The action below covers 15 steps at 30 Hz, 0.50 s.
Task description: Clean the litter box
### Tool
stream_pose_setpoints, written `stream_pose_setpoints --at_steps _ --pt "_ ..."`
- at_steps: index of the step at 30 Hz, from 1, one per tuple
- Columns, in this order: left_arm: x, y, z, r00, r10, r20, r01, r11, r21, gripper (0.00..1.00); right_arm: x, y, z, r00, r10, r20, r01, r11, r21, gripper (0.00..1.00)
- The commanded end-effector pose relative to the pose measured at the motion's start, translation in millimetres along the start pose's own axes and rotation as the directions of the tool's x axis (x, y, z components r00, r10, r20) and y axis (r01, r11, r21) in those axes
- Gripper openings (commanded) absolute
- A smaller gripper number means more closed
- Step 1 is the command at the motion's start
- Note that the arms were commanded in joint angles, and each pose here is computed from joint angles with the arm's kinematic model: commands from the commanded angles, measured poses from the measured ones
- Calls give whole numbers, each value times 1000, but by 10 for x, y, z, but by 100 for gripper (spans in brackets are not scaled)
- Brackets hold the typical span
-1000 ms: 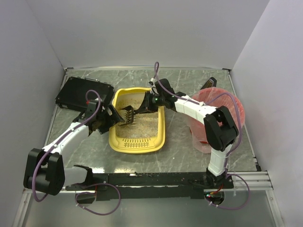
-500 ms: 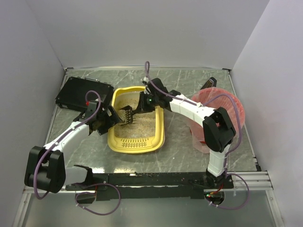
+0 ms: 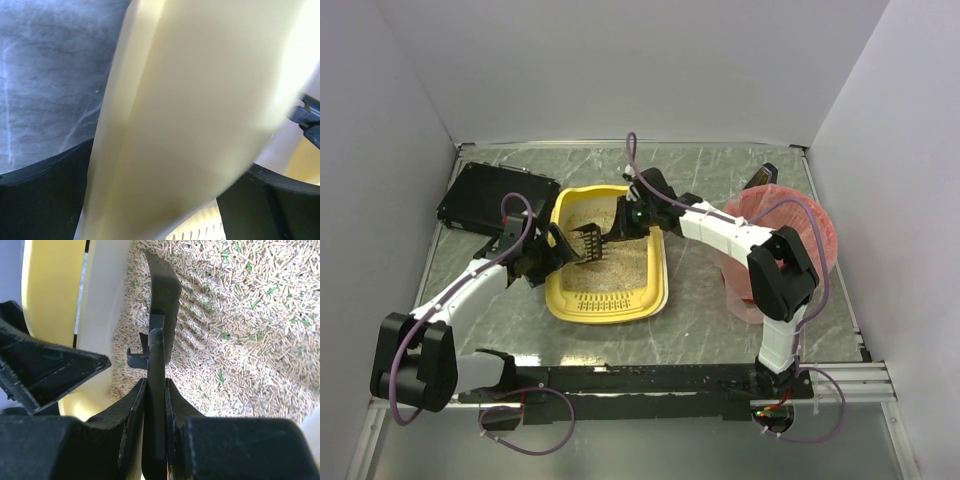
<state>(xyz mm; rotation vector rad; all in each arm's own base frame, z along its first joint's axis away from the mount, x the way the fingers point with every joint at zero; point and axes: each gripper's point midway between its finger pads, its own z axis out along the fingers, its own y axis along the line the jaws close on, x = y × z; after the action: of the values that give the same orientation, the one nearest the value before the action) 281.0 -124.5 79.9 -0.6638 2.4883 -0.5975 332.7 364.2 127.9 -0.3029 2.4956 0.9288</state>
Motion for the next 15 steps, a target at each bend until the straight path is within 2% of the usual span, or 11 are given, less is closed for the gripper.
stream_pose_setpoints --at_steps 1,6,10,12,15 --pt "-23 -210 -59 999 34 9 -35 995 90 97 140 -31 8 998 8 -55 -11 998 -65 0" --pt "-33 -200 -17 999 50 19 -51 998 42 97 72 99 -76 1000 6 -29 -10 993 -120 0" --pt "-6 -83 34 999 42 12 -42 999 -13 97 -25 179 -196 996 88 -21 -91 980 -177 0" --pt "5 -41 54 1000 28 8 -27 999 -34 97 -43 100 -258 990 137 -19 -138 977 -162 0" --pt "-14 -98 6 999 28 14 -28 1000 -10 97 -100 42 -364 989 144 16 -140 981 -136 0"
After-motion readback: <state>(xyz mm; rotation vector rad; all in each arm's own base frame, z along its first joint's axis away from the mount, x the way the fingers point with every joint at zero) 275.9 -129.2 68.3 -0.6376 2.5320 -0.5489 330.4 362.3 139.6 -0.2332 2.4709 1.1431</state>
